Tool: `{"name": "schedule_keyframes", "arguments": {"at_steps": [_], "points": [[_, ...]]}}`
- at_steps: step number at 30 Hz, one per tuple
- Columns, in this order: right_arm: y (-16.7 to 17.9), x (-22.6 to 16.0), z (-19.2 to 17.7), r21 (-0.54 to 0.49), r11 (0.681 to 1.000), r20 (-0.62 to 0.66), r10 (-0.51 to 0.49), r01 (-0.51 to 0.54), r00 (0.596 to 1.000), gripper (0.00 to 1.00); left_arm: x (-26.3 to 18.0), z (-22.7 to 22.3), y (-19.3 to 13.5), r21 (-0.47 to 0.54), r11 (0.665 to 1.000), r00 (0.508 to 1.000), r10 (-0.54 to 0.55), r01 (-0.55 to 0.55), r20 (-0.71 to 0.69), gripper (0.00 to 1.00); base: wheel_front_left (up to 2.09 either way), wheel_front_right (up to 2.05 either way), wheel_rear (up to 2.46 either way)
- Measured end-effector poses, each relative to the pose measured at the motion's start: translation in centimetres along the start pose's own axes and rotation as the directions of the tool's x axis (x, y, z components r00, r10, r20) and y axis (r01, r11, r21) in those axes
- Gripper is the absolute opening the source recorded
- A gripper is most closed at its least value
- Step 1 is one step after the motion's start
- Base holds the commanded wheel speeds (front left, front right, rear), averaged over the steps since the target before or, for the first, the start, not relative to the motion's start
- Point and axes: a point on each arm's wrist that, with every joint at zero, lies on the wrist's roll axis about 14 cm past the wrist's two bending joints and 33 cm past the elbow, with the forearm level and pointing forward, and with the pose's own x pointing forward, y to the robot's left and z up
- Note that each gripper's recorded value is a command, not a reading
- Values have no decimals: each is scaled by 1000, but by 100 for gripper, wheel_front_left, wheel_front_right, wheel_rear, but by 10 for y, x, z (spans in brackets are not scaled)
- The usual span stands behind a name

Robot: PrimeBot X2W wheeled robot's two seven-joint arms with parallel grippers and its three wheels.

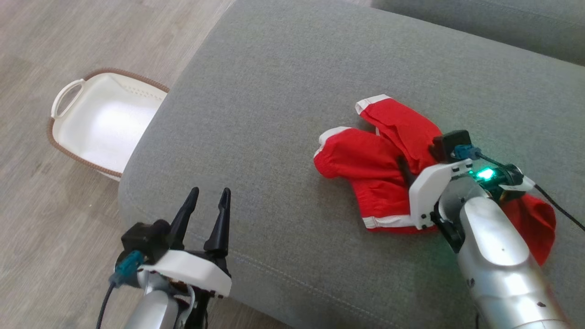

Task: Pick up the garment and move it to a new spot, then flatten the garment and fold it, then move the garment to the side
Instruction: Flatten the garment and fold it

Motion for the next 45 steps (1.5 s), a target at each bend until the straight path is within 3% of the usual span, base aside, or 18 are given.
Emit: {"name": "schedule_keyframes", "arguments": {"at_steps": [1, 2, 8, 12, 17, 24, 25, 26, 27, 38, 45], "points": [[-1, 1, -3, 5, 1000, -9, -3, 3, 1000, 56, 0, 0, 1, 0, 1000, 1000, 5, -5, 1, 100, 0, 0, 0], [-3, 0, -5, 9, 1000, -11, -8, 8, 1000, 0, 1, 0, 1, 0, 1000, 1000, 7, -7, 1, 100, 0, 0, 0], [-20, -6, -4, 38, 998, 11, -52, 51, 999, 0, 5, -2, -11, -1, 999, 999, -37, 37, -2, 100, 0, 0, 0], [-51, -13, 12, 132, 984, 64, -132, 123, 989, 0, 8, -2, -18, -1, 998, 998, -64, 64, -2, 100, 0, 0, 0], [-102, -27, 26, 277, 932, 112, -273, 234, 955, 0, 12, -3, -27, 2, 996, 996, -94, 94, -4, 100, 0, 0, 0], [-161, -44, 24, 379, 848, 112, -440, 371, 891, 0, 19, -4, -33, 3, 993, 993, -116, 116, -10, 100, 0, 0, 0], [-164, -44, 24, 379, 844, 109, -448, 380, 887, 16, 20, -3, -33, 4, 993, 993, -117, 117, -8, 100, 0, 0, 0], [-166, -44, 25, 357, 849, 109, -452, 390, 885, 16, 21, -3, -34, 4, 993, 993, -118, 118, -8, 100, 0, 0, 0], [-166, -44, 24, 340, 853, 105, -453, 396, 885, 100, 22, -4, -34, 4, 993, 993, -119, 119, -9, 100, 0, 0, 0], [-170, -63, 29, 357, 845, 207, -487, 398, 848, 100, 27, 1, -46, 12, 987, 987, -160, 160, 8, 100, 0, 0, 0], [-164, -96, 34, 388, 844, 302, -495, 369, 815, 100, 35, 13, -80, 5, 965, 964, -261, 261, 49, 100, 0, 0, 0]]}}
